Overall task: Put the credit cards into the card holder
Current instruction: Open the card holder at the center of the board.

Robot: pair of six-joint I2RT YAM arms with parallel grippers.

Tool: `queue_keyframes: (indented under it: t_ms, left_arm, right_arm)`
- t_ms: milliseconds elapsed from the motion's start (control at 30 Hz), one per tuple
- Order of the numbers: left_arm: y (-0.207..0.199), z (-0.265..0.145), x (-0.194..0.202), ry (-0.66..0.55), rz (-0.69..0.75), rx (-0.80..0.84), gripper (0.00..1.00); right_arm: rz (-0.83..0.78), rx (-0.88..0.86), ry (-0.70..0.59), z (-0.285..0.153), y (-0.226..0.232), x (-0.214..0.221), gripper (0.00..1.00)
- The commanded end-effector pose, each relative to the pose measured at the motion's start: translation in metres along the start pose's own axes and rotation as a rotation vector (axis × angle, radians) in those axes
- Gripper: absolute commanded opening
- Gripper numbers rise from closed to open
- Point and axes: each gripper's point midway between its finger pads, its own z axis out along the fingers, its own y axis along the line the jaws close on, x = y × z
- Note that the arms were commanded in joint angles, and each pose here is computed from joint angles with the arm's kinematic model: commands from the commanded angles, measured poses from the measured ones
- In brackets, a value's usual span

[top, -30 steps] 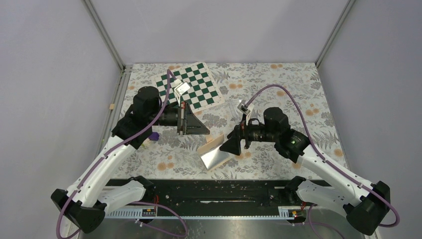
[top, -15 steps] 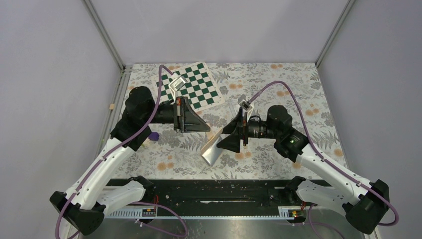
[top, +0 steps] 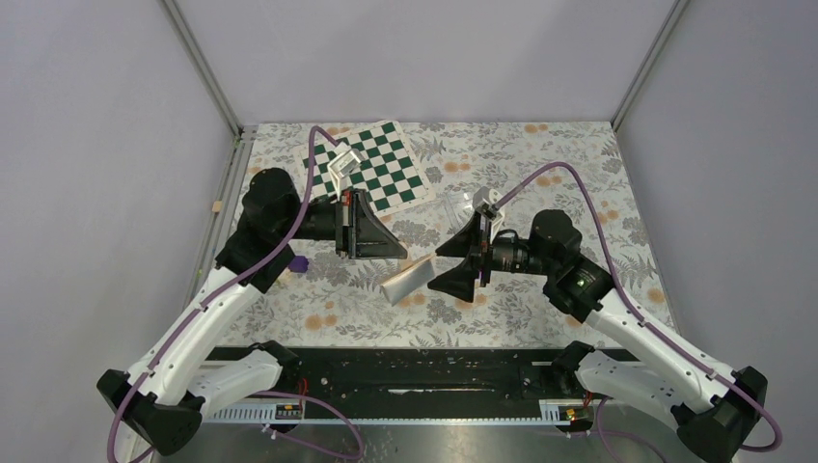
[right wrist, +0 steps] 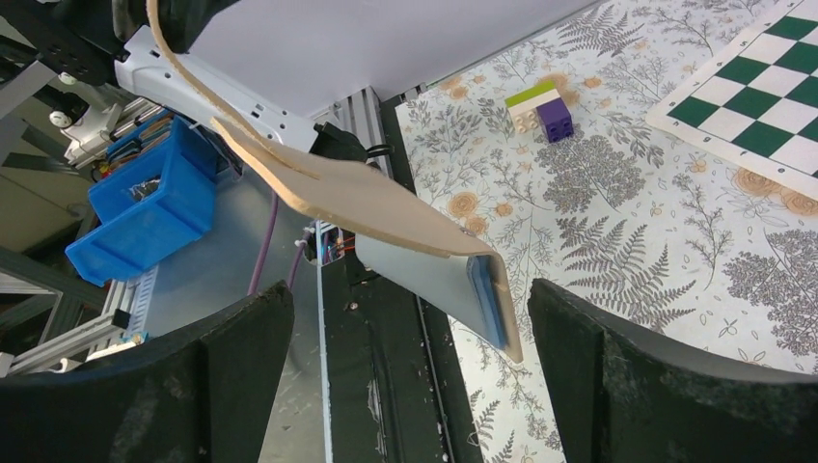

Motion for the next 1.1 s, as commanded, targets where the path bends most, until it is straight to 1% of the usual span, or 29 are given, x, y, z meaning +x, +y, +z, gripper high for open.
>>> queue_keyframes:
  t_ms: [0, 67, 167, 400, 500, 633, 800, 933, 1067]
  left_arm:
    - [-0.015, 0.0, 0.004, 0.028, 0.05, 0.079, 0.0]
    - [-0.014, 0.0, 0.008, 0.045, 0.042, 0.09, 0.0]
    - [-0.015, 0.001, 0.012, 0.069, 0.033, 0.104, 0.0]
    - [-0.017, 0.002, 0.014, 0.072, 0.035, 0.109, 0.0]
    - [-0.017, 0.003, 0.016, 0.08, 0.029, 0.113, 0.0]
    - [-0.018, 0.006, 0.016, 0.085, 0.027, 0.124, 0.0]
    - [-0.021, 0.008, 0.015, 0.082, 0.029, 0.136, 0.0]
    - [-0.021, 0.009, 0.012, 0.068, 0.034, 0.13, 0.0]
    - [-0.024, 0.009, 0.008, 0.049, 0.042, 0.141, 0.0]
  right_arm:
    - [-0.097, -0.082, -0.054, 0.0, 0.019, -0.025, 0.98]
    - [-0.107, -0.1, -0.058, 0.002, 0.021, -0.028, 0.98]
    - [-0.137, -0.08, -0.053, 0.001, 0.019, -0.031, 0.98]
    - [-0.217, -0.031, -0.044, -0.007, 0.014, -0.032, 0.99]
    - [-0.21, -0.087, -0.059, -0.006, 0.024, -0.034, 0.99]
    - [-0.16, -0.2, -0.081, -0.001, 0.042, -0.04, 0.99]
    - [-0.112, -0.263, -0.081, 0.006, 0.048, -0.046, 0.95]
    - [-0.1, -0.278, -0.061, 0.008, 0.049, -0.044, 0.87]
    - [-0.079, -0.296, -0.061, 0.009, 0.052, -0.042, 0.82]
